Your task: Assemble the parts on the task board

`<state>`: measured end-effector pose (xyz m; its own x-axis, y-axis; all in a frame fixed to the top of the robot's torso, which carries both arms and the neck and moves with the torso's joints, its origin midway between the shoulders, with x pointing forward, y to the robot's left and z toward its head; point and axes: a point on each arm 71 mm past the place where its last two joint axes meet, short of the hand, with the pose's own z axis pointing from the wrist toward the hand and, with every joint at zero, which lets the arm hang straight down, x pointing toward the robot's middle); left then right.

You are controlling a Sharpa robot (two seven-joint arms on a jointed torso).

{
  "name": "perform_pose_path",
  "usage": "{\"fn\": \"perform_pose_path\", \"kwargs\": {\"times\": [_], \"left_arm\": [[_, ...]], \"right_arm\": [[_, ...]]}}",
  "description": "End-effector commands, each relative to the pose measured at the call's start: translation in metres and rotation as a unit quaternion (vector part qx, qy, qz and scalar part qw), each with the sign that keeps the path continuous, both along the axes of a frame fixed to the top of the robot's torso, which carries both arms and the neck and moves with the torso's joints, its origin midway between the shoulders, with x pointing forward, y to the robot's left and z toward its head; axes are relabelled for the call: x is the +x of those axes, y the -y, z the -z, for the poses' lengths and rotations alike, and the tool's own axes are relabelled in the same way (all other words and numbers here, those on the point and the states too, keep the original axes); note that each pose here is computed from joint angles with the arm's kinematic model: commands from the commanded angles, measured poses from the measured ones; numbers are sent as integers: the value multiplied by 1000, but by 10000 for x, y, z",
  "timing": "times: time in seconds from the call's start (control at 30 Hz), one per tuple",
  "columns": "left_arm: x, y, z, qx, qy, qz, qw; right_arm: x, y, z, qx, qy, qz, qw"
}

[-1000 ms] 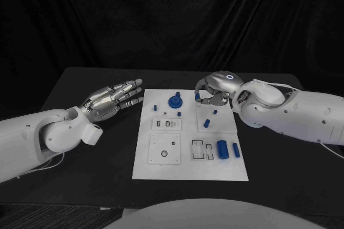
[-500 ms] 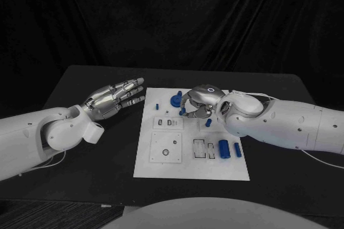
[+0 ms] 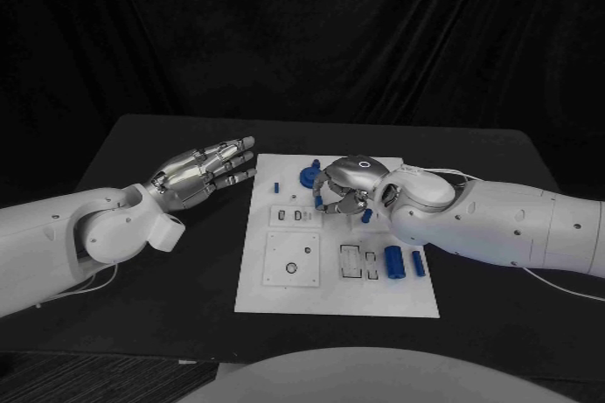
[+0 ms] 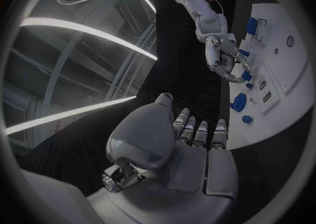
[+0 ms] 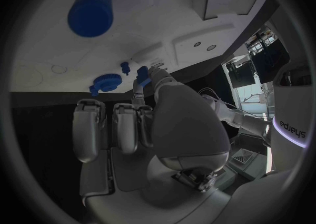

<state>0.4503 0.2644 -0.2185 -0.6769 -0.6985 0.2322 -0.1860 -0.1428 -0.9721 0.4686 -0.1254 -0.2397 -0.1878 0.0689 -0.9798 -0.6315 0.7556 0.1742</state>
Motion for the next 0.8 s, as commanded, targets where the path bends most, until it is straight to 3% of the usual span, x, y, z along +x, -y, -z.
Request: {"fn": "perform_pose_path", "kwargs": {"times": [0.03,0.8], "left_arm": [[-4,19,-7,-8,1,5,1000],[8,18,5,-8,-1,7,1000]], "right_arm": [[-13,-8,27,-4,-5,5,1000],[-41,-34,136,-17,-25,6,1000]]}}
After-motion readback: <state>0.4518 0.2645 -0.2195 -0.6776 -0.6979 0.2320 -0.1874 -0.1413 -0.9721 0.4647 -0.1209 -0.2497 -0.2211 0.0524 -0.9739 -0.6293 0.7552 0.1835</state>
